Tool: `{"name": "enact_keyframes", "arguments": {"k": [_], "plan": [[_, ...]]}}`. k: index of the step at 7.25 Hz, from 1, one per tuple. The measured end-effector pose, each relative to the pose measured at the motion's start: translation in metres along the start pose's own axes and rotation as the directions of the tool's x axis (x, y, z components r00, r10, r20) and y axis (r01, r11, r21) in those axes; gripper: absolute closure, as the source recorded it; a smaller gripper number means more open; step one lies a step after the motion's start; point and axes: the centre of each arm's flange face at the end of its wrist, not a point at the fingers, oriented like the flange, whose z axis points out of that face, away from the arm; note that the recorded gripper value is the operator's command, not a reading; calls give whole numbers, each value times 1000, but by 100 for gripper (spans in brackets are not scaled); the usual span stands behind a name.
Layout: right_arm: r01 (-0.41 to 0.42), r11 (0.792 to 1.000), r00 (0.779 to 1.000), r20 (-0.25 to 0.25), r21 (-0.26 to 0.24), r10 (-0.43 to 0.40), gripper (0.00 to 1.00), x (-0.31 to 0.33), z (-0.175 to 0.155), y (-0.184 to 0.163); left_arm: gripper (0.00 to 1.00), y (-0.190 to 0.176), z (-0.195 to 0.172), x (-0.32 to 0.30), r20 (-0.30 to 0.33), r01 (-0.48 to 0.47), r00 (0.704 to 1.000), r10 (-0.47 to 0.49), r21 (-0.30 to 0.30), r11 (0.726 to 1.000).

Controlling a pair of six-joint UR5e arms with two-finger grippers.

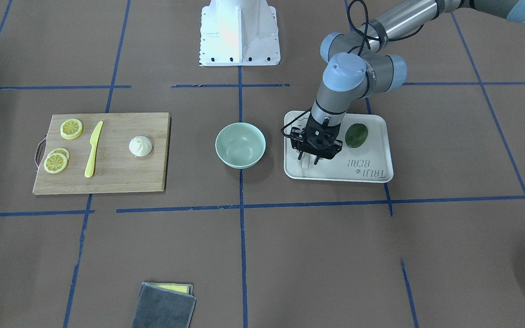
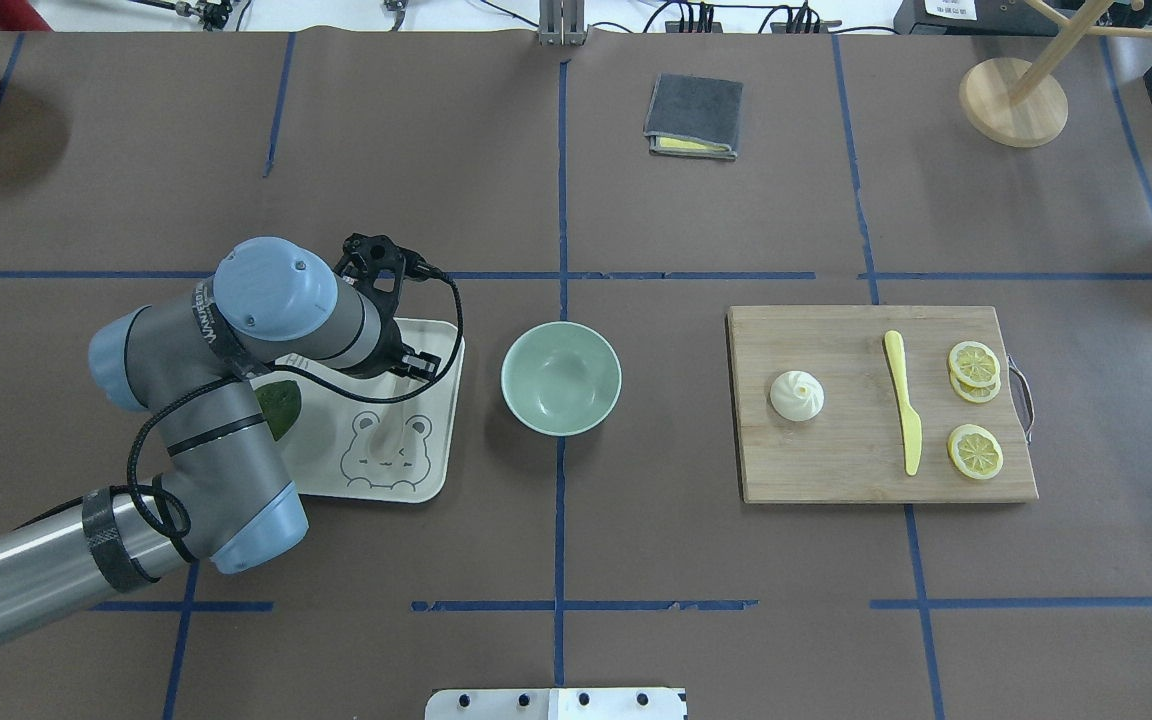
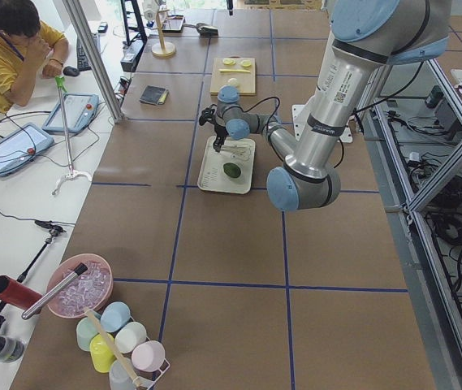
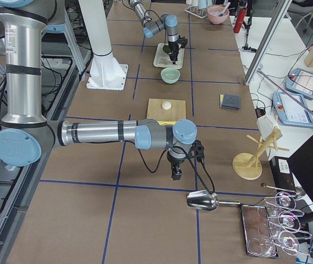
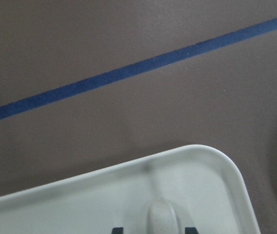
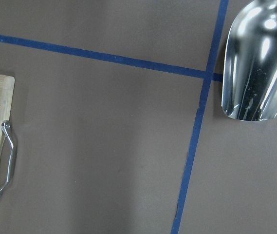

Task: Put spoon and bun in bowl

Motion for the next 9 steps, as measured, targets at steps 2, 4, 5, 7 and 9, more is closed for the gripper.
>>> {"name": "enact_keyframes", "arguments": {"k": [2,4,5,7,9], "plan": [[0,1000,1000,0,0,0,0,0,0,0,100,3,1,5,-3,-2,1000,2,-10,1000],[0,1000,1000,0,0,0,0,0,0,0,100,3,-11,12,6,2,1000,-2,-24,1000],[-1,1000,1000,0,-1,1,0,0,0,0,100,3,-21,16,12,4,1000,-3,-29,1000],[-2,1000,1000,1,-2,2,0,1,1,0,100,-14,-54,49,-12,1,1000,-1,-7,1000],[-1,1000,1000,3,-1,1,0,0,1,0,100,-43,-79,107,-86,-16,996,20,47,999]]}}
